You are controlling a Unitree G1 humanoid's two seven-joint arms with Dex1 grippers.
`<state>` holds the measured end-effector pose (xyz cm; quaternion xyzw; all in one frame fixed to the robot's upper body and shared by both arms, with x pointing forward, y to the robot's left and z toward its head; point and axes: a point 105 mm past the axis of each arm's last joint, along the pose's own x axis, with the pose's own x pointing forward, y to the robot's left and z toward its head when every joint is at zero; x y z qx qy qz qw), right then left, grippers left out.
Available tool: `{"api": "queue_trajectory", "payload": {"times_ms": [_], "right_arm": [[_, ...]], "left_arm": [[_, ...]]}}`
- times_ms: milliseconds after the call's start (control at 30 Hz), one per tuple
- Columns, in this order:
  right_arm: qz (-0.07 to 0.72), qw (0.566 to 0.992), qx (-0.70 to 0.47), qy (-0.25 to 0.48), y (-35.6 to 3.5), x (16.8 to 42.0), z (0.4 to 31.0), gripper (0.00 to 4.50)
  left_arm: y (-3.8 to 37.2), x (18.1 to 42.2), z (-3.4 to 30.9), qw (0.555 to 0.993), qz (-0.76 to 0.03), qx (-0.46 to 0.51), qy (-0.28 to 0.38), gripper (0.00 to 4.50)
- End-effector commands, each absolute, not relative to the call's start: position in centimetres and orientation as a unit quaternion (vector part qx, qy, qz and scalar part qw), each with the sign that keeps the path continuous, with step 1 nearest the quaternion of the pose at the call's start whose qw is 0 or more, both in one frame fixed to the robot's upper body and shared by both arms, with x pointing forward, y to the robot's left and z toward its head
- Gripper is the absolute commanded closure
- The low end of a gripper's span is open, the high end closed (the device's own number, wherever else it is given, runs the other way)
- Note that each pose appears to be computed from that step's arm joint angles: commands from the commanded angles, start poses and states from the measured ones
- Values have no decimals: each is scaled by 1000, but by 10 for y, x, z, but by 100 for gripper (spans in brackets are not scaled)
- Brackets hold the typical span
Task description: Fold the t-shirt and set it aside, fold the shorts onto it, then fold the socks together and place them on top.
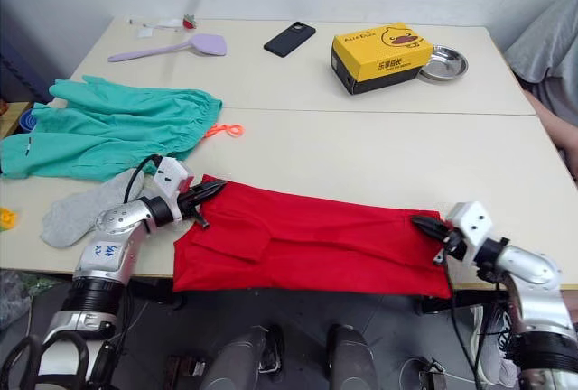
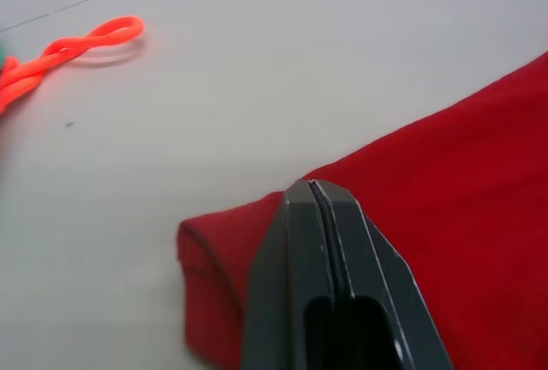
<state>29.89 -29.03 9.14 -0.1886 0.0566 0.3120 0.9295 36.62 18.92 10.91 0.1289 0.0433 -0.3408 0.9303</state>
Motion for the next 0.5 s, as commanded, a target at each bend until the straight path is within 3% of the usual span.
{"api": "queue_trajectory", "payload": {"times_ms": [33,133,367,433,500], "right_arm": [[274,942,-190,50,-315,301,101,449],[273,955,-115,17,-311,307,122,449],[349,937,3,-28,-243,305,155,449],[378,926,8,-22,-224,299,154,449],[424,905,-35,15,-195,286,132,449]], "left_arm": [[203,368,127,937,-327,126,14,450],[197,358,142,927,-360,105,-16,450],[148,320,164,864,-492,82,-63,450],[142,316,159,860,-501,84,-53,450],[138,313,142,856,-505,107,-27,450]]}}
